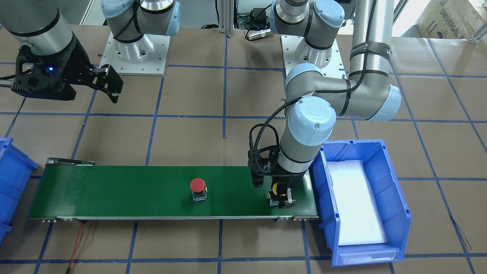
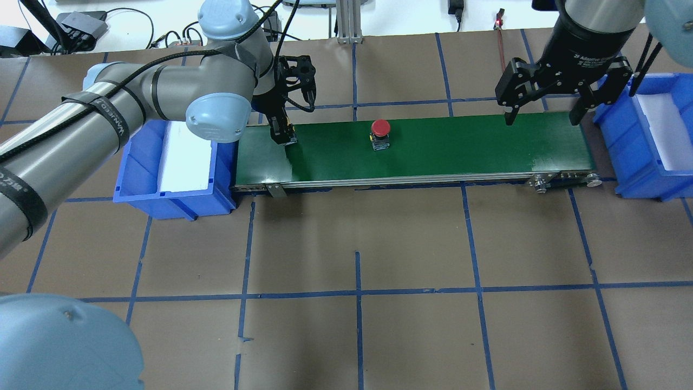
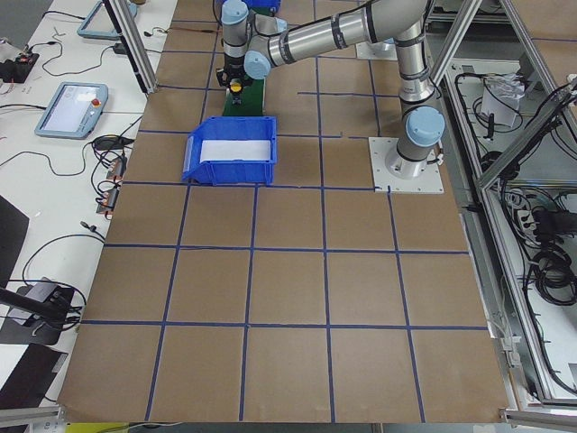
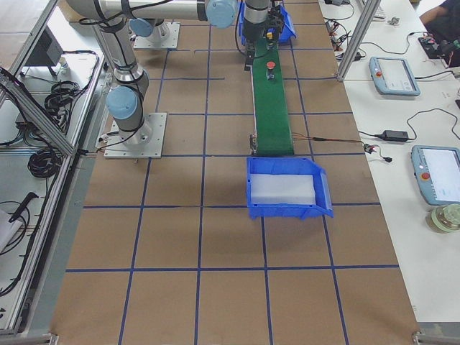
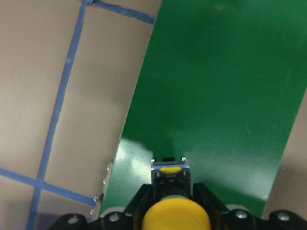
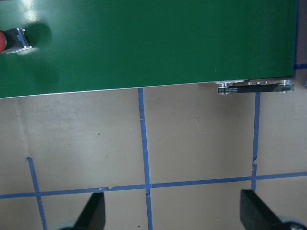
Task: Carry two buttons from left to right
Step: 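Carry the yellow button onto the conveyor while the right gripper moves over the belt, then release the yellow button on the belt and raise the left gripper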
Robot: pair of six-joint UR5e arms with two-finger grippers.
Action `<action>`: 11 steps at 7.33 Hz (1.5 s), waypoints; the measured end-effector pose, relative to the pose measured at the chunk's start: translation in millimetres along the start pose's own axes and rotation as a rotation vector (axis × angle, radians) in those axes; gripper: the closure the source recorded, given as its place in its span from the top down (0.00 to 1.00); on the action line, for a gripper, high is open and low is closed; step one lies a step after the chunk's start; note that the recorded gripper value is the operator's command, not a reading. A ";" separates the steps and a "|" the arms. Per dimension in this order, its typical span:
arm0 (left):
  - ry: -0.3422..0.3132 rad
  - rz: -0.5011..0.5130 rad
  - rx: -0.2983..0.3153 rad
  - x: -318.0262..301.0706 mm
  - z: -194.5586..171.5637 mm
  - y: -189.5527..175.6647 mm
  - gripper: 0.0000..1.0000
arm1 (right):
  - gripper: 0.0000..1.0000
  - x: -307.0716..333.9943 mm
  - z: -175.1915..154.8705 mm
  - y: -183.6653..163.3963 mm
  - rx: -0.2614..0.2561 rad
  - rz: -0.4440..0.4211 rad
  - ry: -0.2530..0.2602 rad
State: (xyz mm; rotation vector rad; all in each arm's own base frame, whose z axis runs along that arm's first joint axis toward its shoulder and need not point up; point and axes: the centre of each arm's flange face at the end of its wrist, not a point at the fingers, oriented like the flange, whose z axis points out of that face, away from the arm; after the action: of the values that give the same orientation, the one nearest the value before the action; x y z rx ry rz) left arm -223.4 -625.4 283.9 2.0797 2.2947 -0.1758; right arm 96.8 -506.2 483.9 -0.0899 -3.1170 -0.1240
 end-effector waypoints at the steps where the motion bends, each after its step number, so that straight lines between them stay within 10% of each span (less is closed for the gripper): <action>1: 0.002 0.015 -0.001 -0.7 3.4 0.4 0.37 | 1.00 -0.2 0.5 0.2 -0.003 -0.001 0.001; 6: 0.040 0.019 -0.011 8.9 -2.2 -2.9 0.46 | 1.00 1.5 1.5 -4.1 0.022 -0.004 -0.010; 7: 0.055 0.020 -0.014 11.3 -1.1 -3.9 0.62 | 1.00 3.0 1.2 -10.7 0.058 -0.077 -0.007; 8: 0.069 0.017 -0.016 11.8 3.3 -3.8 0.98 | 1.00 6.4 2.6 -16.4 0.080 -0.242 0.003; 11: 0.085 -0.016 -0.021 11.5 16.0 -6.0 1.00 | 1.00 18.8 36.2 -56.3 0.070 -0.516 -0.005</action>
State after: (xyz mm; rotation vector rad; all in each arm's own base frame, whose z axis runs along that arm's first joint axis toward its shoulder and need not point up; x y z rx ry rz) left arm -231.2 -616.3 267.1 2.0995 2.3497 -0.0644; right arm 74.1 -558.2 443.9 0.7147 -3.0628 -0.0195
